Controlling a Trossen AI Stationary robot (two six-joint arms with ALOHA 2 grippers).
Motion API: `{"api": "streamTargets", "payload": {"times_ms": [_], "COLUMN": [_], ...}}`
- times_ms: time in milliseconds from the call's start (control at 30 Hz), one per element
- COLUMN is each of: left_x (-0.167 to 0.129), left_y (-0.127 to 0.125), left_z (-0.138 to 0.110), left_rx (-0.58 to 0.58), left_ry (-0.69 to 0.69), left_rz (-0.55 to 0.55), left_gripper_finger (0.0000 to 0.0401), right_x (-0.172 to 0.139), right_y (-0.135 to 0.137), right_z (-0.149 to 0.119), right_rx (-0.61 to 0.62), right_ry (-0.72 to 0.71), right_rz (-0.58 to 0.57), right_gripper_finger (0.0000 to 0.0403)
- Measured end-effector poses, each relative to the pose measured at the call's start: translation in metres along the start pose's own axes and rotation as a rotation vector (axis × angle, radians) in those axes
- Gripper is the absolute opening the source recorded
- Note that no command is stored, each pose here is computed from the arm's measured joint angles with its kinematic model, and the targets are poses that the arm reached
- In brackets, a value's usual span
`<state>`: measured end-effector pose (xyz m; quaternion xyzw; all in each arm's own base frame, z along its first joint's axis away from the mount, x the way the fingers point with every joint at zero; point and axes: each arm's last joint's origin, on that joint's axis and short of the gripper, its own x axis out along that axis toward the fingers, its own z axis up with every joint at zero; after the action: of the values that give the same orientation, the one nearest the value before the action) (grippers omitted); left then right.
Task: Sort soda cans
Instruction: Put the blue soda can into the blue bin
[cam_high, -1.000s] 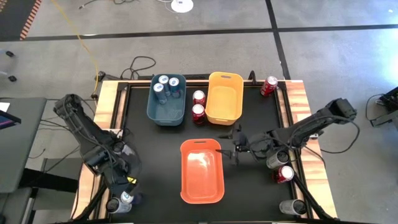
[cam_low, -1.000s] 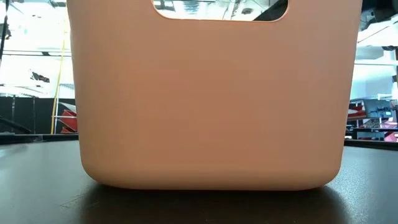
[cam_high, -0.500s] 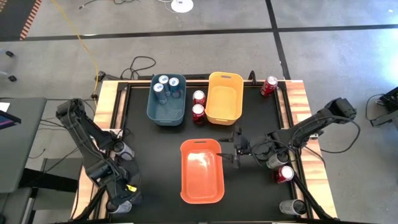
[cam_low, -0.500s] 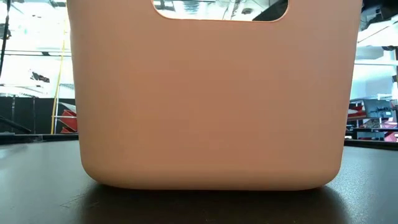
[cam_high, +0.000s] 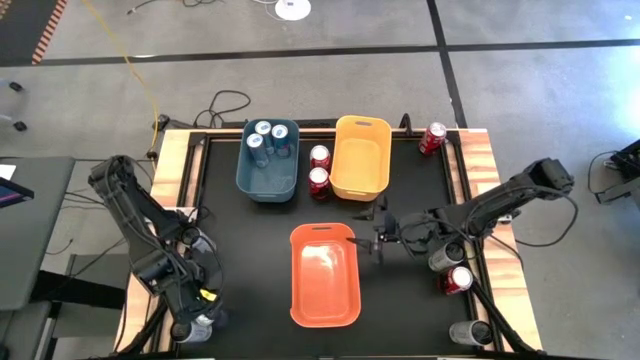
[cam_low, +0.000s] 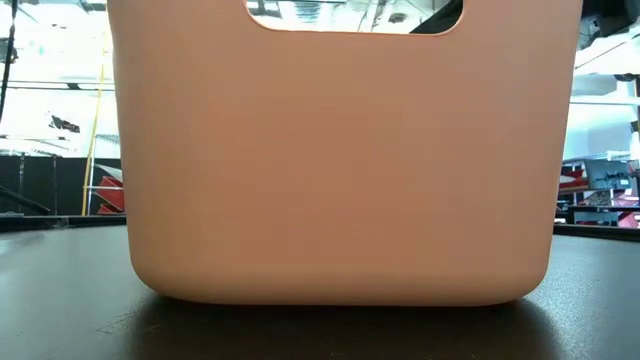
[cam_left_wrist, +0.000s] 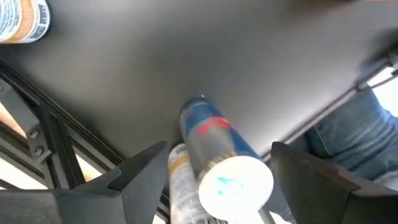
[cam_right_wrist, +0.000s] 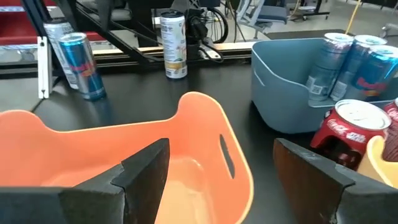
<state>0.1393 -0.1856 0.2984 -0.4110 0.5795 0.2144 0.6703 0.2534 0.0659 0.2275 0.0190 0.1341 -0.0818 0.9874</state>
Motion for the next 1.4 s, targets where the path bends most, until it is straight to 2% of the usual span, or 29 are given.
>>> {"api": "streamTargets", "payload": {"times_ms": [200, 400, 700, 867, 1000, 1167, 1300, 1400], "left_x": [-0.012, 0.0, 0.008, 0.007, 0.008, 0.009, 0.016, 0.027], "left_y": [-0.023, -0.035, -0.041, -0.035, -0.036, -0.038, -0.04, -0.043], "left_z": [-0.001, 0.0, 0.006, 0.01, 0.01, 0.01, 0.007, 0.004], "left_rx": [0.013, 0.013, 0.174, 0.147, 0.15, 0.103, 0.09, 0.092], "left_ry": [-0.023, -0.061, -0.068, -0.028, -0.015, -0.008, 0.046, 0.11], "left_rz": [-0.049, 0.006, 0.028, 0.103, 0.093, 0.082, 0.121, 0.167], "left_gripper_finger": [0.0246, 0.024, 0.024, 0.0244, 0.0269, 0.0332, 0.0386, 0.0395], "right_x": [0.004, 0.004, 0.004, 0.004, 0.003, 0.001, -0.001, -0.002], "right_y": [-0.011, -0.01, -0.009, -0.01, -0.009, -0.003, 0.001, 0.003], "right_z": [0.002, 0.001, 0.001, 0.0, -0.001, -0.001, -0.002, -0.002], "right_rx": [0.013, 0.024, 0.018, 0.009, 0.008, 0.002, -0.003, -0.006], "right_ry": [-0.005, 0.002, 0.003, 0.016, 0.019, 0.021, 0.021, 0.022], "right_rz": [-0.044, -0.04, -0.037, -0.039, -0.032, -0.002, 0.017, 0.024], "right_gripper_finger": [0.0301, 0.0301, 0.0301, 0.0301, 0.0301, 0.0301, 0.0301, 0.0301]}}
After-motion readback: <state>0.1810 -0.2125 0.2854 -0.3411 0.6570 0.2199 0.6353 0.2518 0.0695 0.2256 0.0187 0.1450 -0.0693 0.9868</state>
